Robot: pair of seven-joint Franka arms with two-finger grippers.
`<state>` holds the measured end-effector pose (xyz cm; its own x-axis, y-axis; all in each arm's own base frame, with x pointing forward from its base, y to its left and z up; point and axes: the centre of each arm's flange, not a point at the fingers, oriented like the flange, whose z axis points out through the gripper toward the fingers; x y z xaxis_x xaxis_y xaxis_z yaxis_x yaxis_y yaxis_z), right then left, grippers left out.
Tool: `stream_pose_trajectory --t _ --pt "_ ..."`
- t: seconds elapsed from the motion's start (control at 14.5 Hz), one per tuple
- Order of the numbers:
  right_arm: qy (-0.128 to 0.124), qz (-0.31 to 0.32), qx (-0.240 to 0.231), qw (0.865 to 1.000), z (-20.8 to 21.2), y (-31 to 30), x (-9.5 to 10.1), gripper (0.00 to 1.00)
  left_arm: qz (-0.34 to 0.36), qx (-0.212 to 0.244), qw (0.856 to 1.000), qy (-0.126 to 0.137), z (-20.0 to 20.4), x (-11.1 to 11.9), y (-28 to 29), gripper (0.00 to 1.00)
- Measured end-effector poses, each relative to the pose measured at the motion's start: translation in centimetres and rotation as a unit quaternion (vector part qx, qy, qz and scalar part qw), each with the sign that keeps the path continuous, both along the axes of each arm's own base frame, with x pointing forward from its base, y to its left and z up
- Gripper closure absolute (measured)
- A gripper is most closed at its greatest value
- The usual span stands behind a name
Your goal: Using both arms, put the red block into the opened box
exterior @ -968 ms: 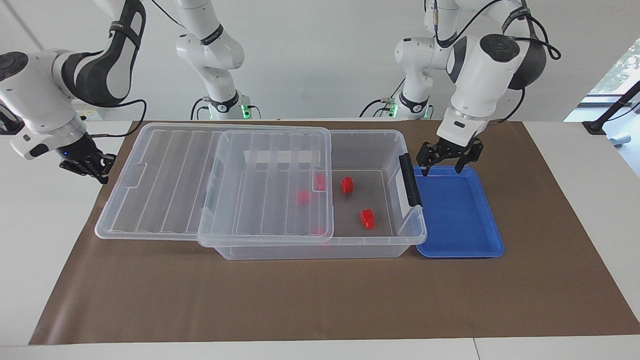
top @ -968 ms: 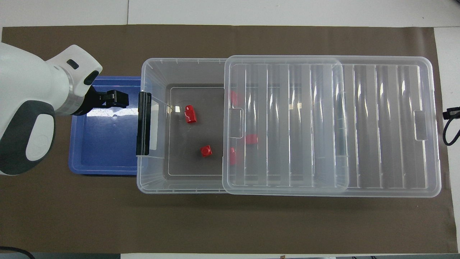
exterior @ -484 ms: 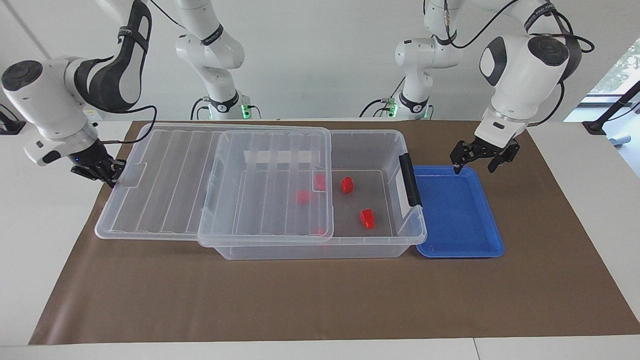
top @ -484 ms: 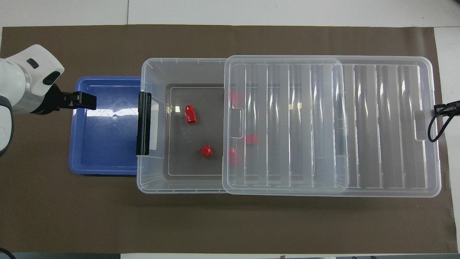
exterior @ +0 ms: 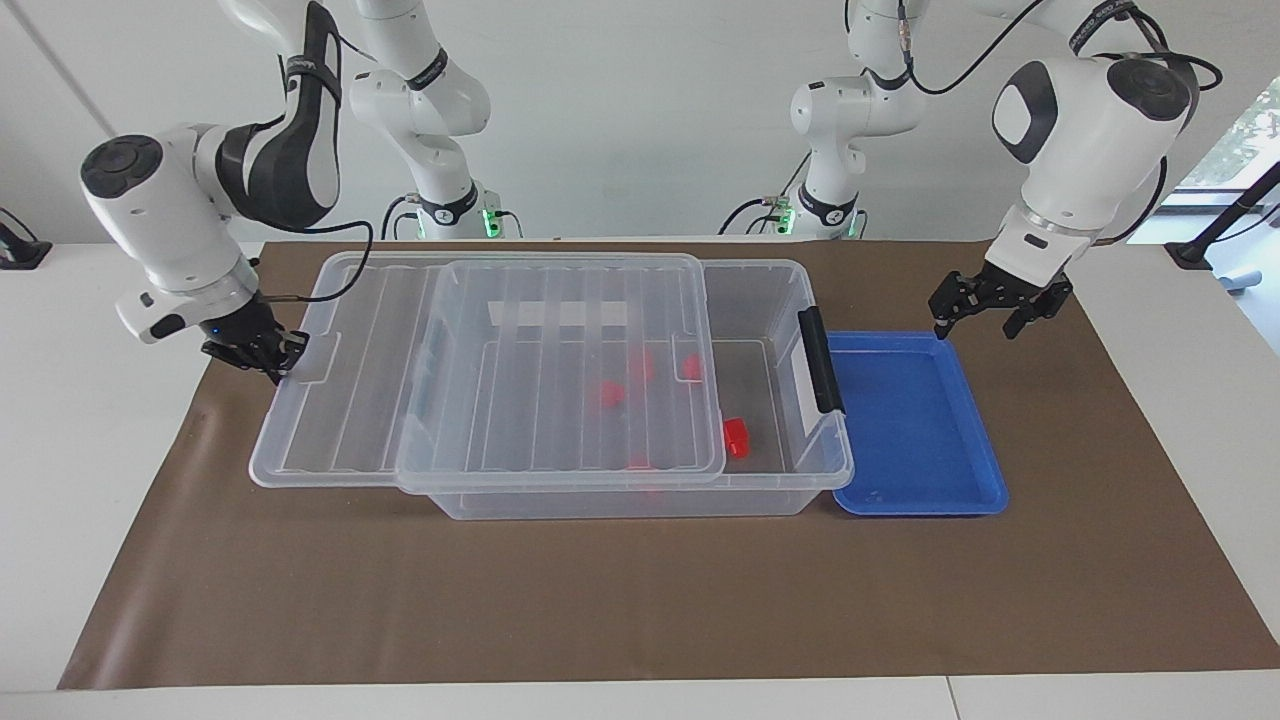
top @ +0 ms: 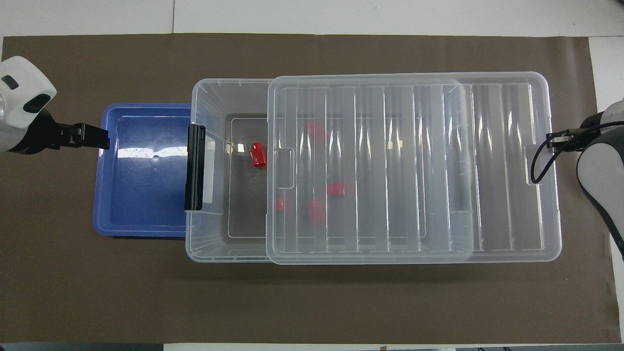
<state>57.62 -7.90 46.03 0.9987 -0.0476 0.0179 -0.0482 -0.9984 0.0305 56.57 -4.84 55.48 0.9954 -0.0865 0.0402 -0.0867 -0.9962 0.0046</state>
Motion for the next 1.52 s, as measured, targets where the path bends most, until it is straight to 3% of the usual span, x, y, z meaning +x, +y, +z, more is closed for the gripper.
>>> stream_pose_trajectory --t 0.55,0.97,1.52 --pt "0.002 -0.041 0.002 0.999 -0.3 8.0 -0.2 0.99 -0.004 0.001 1.000 0.010 3.9 -0.6 -0.3 0.00" --pt "-0.001 -0.060 0.001 0.998 -0.1 11.0 -0.5 0.99 -0.012 0.005 1.000 0.020 7.0 -3.5 -0.9 0.00" --pt "0.005 -0.068 0.000 0.998 -0.8 14.0 -1.0 0.99 -0.014 0.004 1.000 0.020 7.2 -3.2 -1.2 0.00"
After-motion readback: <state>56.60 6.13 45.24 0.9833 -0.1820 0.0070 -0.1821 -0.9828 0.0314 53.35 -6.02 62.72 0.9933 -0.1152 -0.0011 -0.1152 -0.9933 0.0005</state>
